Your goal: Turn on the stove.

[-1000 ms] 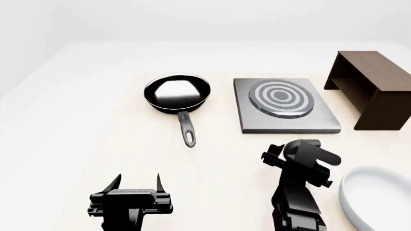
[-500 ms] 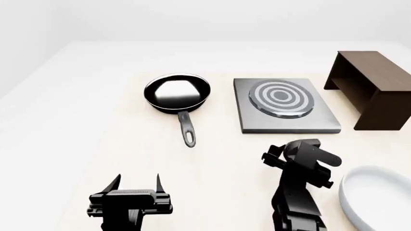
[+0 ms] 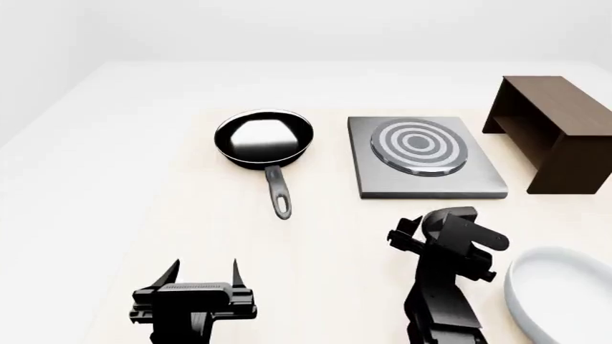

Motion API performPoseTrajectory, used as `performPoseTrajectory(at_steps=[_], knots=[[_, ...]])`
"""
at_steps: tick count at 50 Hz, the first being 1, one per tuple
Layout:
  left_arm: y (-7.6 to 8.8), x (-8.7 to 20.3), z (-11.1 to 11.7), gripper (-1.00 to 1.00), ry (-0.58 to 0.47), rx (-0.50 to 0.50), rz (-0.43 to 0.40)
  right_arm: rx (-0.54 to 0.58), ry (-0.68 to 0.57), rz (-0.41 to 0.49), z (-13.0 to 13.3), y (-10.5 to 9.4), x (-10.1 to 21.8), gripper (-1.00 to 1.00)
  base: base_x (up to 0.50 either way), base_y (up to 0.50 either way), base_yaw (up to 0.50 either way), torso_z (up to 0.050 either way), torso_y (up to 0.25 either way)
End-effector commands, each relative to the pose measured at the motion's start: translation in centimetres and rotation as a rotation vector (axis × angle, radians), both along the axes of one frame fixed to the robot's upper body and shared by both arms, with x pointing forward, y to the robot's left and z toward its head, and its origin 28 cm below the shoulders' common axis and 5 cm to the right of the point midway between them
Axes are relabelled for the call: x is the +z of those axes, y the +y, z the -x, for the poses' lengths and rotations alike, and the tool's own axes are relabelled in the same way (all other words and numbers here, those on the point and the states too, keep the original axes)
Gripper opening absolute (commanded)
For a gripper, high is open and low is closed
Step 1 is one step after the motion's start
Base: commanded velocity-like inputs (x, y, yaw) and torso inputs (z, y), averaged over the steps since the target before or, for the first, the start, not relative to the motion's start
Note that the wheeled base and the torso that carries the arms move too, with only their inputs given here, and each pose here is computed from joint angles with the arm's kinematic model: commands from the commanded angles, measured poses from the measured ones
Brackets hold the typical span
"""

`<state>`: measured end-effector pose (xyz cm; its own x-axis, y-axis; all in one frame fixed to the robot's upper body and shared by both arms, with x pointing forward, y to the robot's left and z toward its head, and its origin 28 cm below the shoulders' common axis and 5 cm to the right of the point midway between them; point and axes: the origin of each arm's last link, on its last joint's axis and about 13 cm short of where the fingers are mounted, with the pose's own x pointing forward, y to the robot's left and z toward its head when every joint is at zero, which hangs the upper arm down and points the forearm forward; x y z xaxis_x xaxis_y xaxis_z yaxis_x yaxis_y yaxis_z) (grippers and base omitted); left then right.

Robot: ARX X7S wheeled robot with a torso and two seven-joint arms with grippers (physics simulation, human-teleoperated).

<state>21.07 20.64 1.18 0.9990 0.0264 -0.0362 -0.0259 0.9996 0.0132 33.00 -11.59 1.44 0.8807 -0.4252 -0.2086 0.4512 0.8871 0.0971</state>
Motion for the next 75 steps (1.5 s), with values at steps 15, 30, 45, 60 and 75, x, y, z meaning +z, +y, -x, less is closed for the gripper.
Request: performPoseTrajectory(at_steps=[15,30,45,60,75], knots=[[0.0,0.0,-0.1,1.0,-0.003,0.001,0.001,0.039,-0.039,-0.012,1.3,0.5,1.0,1.0,0.0,0.0,0.0,0.0,0.0],[0.0,0.0,-0.1,1.0,-0.003,0.001,0.001,0.059,-0.063,-0.019,2.2,0.6,1.8,1.0,0.0,0.0,0.0,0.0,0.0],[0.0,0.0,-0.1,1.0,-0.003,0.0,-0.001,0.213,-0.247,0.018,9.1,0.9,4.7,1.0,0.0,0.0,0.0,0.0,0.0],[0.0,0.0,-0.1,1.0,-0.003,0.0,0.0,0.351,-0.516,0.027,20.3,0.1,7.8,1.0,0.0,0.0,0.0,0.0,0.0],[0.0,0.0,-0.1,1.0,-0.004,-0.004,0.002,0.344,-0.803,0.074,27.9,-1.3,10.8,1.0,0.0,0.0,0.0,0.0,0.0]])
